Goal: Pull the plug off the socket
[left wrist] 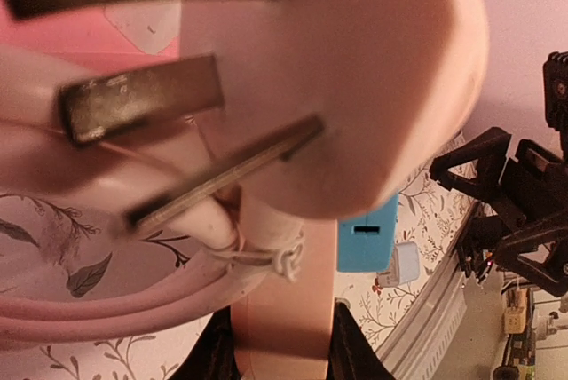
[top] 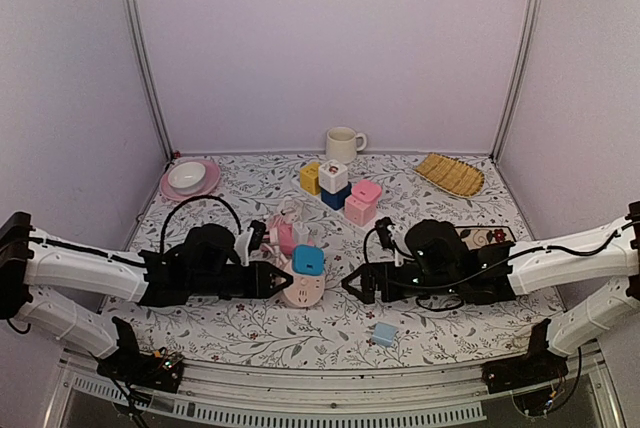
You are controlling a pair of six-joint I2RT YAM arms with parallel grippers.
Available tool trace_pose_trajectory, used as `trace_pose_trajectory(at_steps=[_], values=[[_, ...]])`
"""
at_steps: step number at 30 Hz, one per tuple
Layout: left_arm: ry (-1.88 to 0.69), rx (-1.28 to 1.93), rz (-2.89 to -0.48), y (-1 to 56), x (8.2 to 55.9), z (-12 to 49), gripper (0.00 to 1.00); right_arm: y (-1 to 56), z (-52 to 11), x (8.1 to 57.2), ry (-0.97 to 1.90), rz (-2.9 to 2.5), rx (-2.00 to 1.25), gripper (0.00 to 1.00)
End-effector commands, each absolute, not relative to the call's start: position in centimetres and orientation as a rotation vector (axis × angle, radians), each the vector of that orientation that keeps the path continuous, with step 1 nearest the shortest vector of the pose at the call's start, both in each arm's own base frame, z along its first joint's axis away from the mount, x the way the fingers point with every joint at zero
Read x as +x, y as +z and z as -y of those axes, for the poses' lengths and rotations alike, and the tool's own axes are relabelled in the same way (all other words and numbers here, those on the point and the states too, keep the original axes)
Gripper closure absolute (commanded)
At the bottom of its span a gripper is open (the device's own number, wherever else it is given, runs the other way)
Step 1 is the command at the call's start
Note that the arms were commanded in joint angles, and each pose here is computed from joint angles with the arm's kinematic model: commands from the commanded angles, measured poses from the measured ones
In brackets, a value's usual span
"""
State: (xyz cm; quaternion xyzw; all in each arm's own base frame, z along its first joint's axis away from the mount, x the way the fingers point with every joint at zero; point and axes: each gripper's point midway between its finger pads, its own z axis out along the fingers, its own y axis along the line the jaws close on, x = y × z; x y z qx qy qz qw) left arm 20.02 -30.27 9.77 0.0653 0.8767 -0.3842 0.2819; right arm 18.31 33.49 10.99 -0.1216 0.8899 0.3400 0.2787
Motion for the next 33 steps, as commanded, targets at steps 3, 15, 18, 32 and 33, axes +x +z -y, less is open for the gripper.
trace_pose_trajectory(at_steps=[3,15,18,32,33], values=[[-1.003,0.396,-2.166,14.2,20.7,32.4,1.00,15.7,-38.2,19.3,1.054,-2.232,-0.472,0.01],[-0.753,0.540,-2.093,14.5,19.9,32.6,1.00,17.5,-41.9,24.4,0.910,-2.231,-0.393,0.01],[-0.761,0.547,-2.073,14.8,19.7,32.7,1.00,16.7,-42.0,25.3,0.868,-2.253,-0.387,0.02],[-0.804,0.483,-1.987,16.3,19.5,31.5,1.00,14.4,-41.8,24.9,0.860,-2.322,-0.423,0.12],[-0.785,0.464,-1.997,16.1,19.8,31.2,1.00,14.3,-41.7,24.5,0.869,-2.328,-0.426,0.12]])
